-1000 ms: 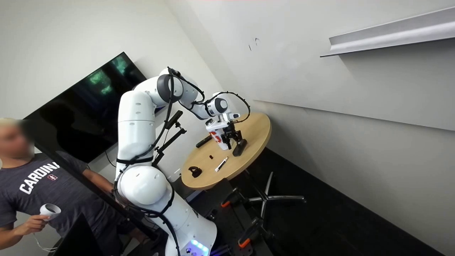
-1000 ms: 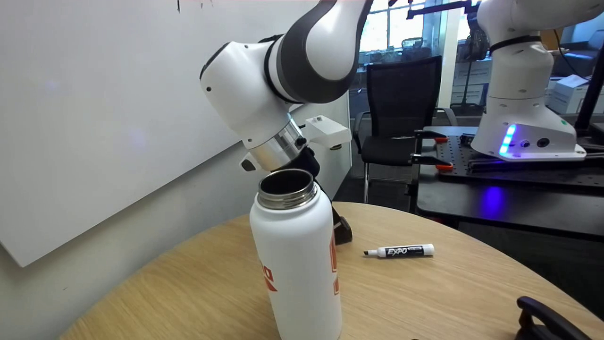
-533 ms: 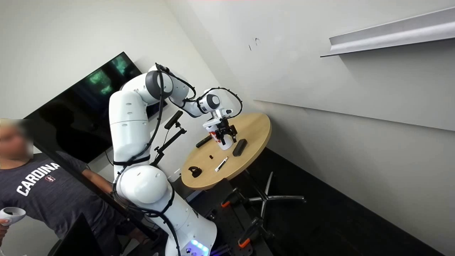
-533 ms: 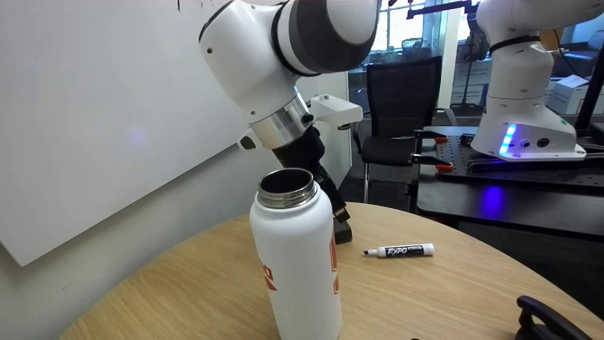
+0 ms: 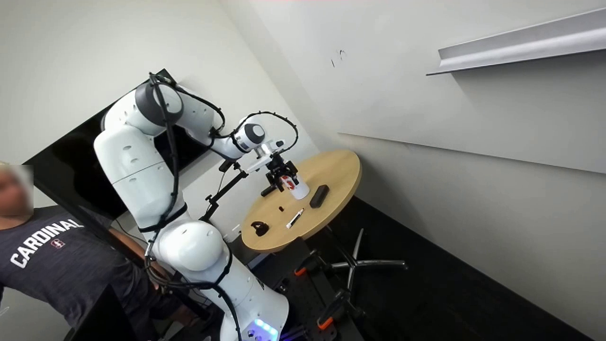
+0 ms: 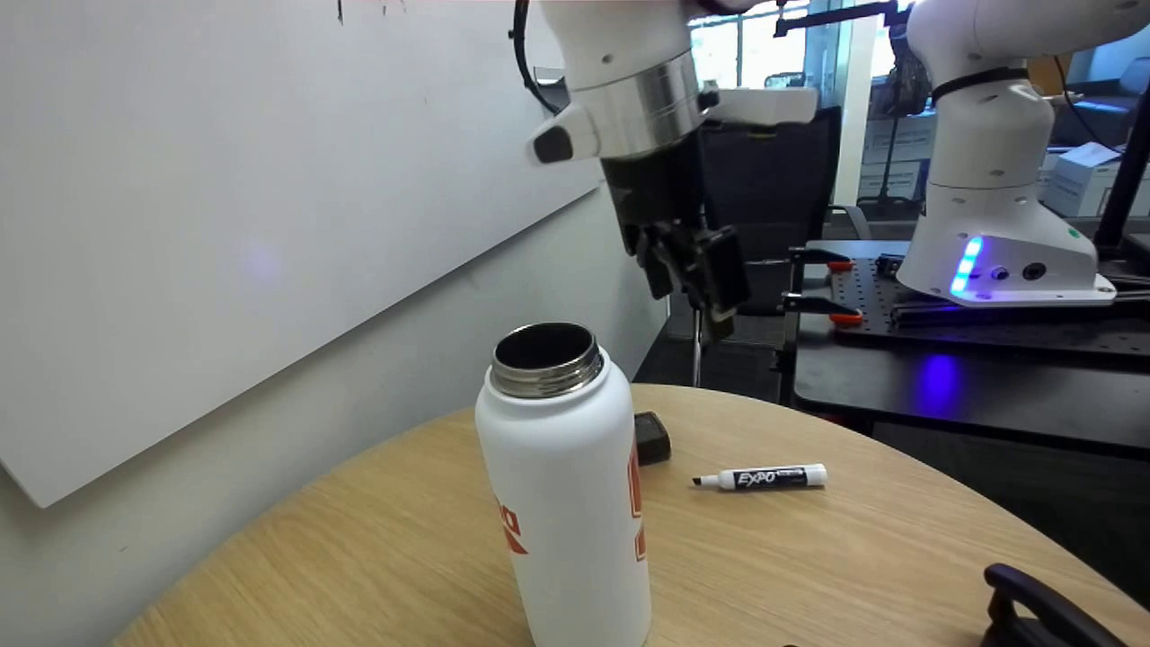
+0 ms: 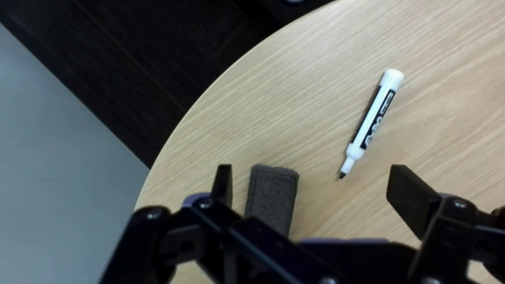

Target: Pick up the eraser and rub it on the white board. Pick up the lid from the table and put it on the white bottle.

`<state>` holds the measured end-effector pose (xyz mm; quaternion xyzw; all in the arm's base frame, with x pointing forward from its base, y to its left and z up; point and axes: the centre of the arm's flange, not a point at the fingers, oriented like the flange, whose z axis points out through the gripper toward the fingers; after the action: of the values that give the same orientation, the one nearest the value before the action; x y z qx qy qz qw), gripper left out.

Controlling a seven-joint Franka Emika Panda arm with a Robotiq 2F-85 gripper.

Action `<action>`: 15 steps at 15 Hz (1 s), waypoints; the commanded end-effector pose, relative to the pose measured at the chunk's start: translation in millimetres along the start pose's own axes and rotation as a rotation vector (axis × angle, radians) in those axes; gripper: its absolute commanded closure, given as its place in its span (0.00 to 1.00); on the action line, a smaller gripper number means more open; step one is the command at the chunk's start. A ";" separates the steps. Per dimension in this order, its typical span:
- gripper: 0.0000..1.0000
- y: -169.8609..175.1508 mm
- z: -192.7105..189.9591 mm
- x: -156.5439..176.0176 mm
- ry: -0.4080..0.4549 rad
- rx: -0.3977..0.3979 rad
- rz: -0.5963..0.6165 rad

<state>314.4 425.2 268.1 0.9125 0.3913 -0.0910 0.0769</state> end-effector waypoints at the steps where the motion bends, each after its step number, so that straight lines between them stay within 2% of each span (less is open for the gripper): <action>1: 0.00 -42.3 -30.5 -78.0 0.063 -0.058 -0.179; 4: 0.00 -69.8 -41.4 -118.9 0.100 -0.088 -0.340; 5: 0.00 -70.8 -26.9 -77.1 0.048 -0.074 -0.262; 7: 0.00 -81.6 -34.1 -97.5 0.069 -0.103 -0.315; 10: 0.00 -77.4 -36.3 -103.8 0.076 -0.117 -0.325; 12: 0.00 -95.8 -25.8 -87.7 0.084 -0.152 -0.498; 15: 0.00 -144.2 -4.9 -90.0 0.128 -0.185 -0.655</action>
<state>173.9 432.4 305.6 0.7774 0.6190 -0.0320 0.1071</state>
